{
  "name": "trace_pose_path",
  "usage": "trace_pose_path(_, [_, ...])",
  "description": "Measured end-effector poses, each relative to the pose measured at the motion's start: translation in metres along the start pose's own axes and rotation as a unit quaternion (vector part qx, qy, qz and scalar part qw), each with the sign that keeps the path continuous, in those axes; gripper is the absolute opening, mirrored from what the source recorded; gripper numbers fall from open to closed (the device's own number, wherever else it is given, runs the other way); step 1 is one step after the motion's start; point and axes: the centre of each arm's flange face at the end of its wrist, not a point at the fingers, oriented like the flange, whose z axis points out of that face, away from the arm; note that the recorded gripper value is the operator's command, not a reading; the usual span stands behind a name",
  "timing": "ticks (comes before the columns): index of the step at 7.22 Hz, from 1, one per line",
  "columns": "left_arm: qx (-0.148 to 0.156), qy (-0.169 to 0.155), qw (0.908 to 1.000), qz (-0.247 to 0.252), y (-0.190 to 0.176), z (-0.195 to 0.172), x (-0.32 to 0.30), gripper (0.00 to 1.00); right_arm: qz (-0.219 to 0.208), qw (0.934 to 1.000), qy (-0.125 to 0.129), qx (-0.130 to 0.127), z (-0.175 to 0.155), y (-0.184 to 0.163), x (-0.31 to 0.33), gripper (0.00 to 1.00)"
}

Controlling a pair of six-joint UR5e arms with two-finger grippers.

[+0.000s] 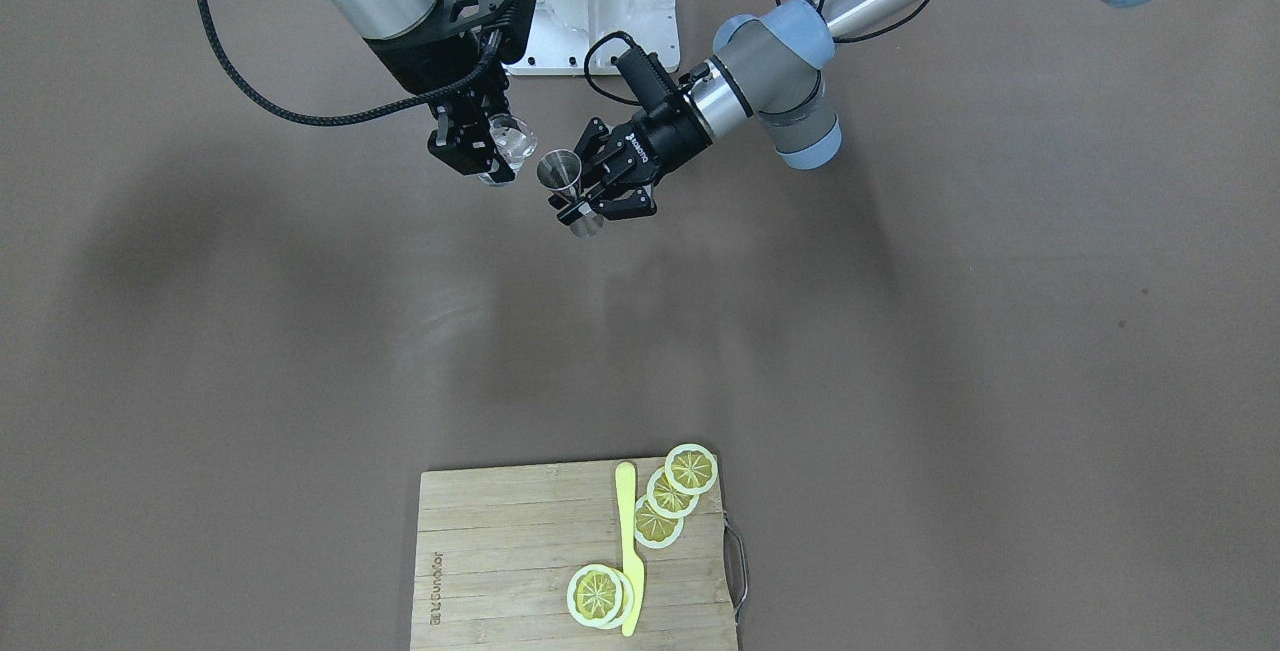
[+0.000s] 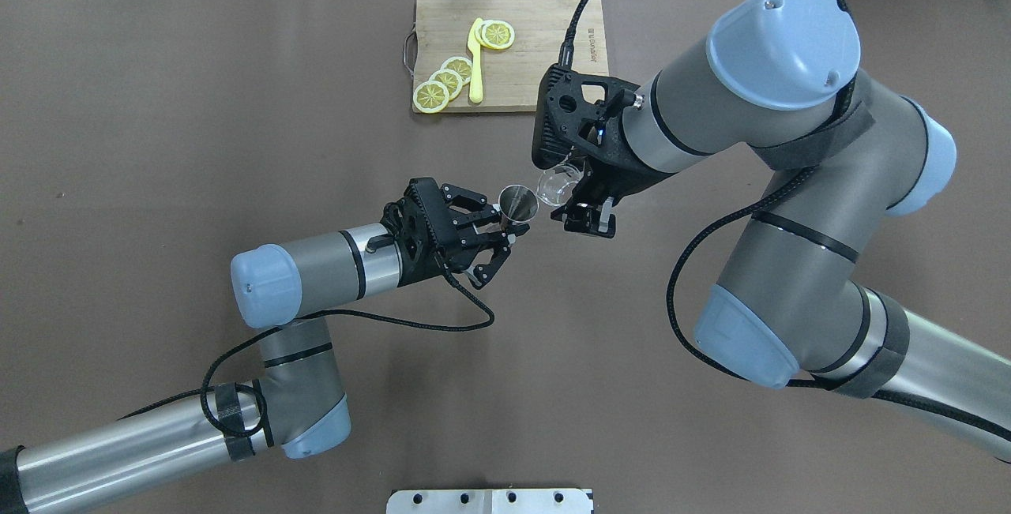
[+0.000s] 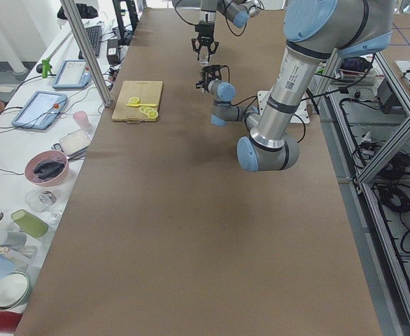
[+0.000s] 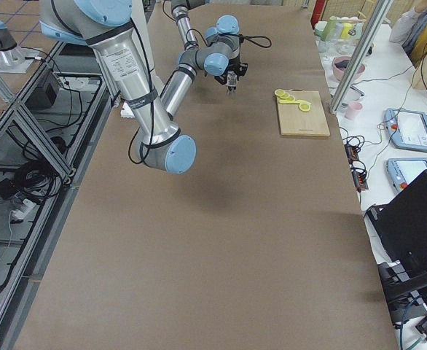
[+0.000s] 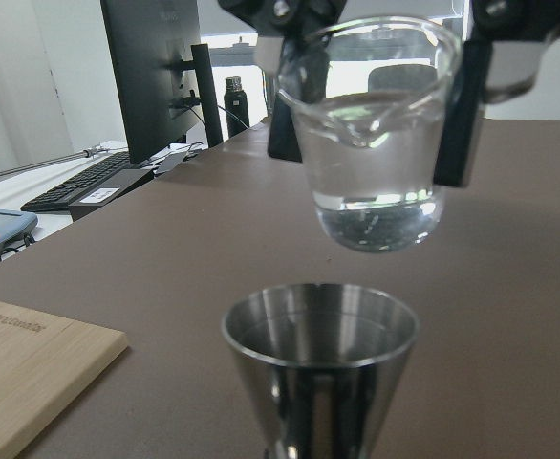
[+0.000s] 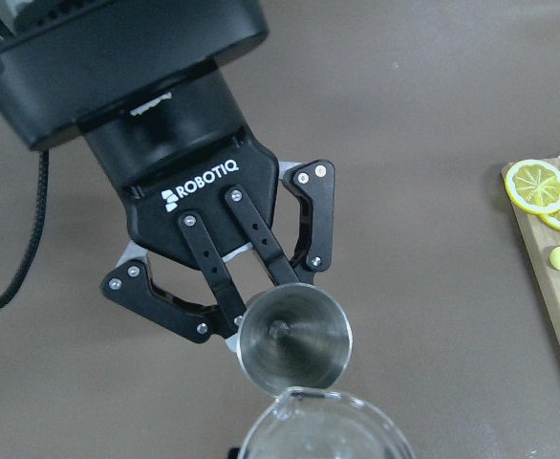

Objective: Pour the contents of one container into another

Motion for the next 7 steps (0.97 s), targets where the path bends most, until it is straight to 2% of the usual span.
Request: trace_pose_path(7, [-0.001, 0.0, 1.0, 0.0, 0.001, 0.0, 0.0, 0.0, -0.004, 0.9994, 0.014, -0.032, -0.001, -0.012, 0.003, 0.0])
